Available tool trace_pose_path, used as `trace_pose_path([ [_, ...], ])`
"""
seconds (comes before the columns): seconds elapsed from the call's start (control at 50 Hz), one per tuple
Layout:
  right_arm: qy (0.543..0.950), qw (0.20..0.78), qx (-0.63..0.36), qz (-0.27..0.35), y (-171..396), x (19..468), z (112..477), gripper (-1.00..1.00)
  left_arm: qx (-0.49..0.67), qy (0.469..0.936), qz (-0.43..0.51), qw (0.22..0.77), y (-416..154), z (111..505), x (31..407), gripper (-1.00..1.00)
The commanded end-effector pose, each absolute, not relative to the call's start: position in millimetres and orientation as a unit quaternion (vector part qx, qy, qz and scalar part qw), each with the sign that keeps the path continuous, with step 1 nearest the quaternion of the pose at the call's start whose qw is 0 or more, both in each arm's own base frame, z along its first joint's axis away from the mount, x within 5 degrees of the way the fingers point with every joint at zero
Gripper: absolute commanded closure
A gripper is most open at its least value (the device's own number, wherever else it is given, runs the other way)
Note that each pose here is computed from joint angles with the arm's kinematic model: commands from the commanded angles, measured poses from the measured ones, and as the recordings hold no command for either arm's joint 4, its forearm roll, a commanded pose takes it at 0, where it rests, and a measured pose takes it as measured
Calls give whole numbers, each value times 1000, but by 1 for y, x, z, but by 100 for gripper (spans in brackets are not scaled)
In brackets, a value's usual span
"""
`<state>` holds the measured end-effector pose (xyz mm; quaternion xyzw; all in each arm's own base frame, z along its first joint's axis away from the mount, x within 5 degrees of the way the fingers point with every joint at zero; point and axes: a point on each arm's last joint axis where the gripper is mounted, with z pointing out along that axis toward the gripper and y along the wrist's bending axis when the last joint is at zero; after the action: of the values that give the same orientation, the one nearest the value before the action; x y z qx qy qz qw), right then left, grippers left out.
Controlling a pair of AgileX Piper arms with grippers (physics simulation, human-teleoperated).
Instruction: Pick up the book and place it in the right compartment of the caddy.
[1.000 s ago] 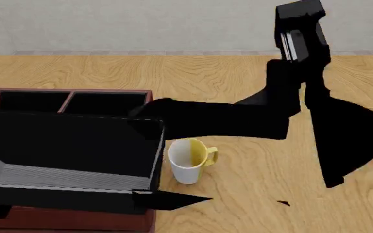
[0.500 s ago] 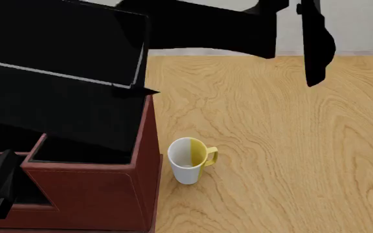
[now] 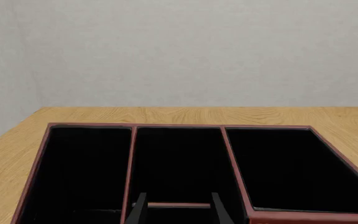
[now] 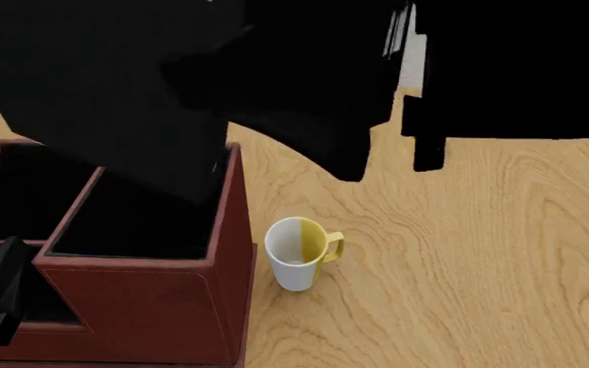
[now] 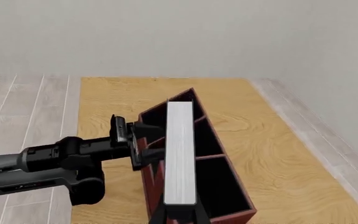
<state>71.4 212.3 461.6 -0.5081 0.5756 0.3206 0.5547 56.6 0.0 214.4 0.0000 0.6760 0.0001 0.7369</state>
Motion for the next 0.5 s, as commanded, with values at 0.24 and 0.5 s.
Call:
trace_pose_path([
  [0.24, 599, 532, -519, 299, 246, 88, 455, 100, 0, 676, 0, 737, 0, 214, 57, -100],
  [0.5, 611, 525, -522, 278, 257, 102, 459, 100, 0, 676, 0, 737, 0, 214, 57, -100],
])
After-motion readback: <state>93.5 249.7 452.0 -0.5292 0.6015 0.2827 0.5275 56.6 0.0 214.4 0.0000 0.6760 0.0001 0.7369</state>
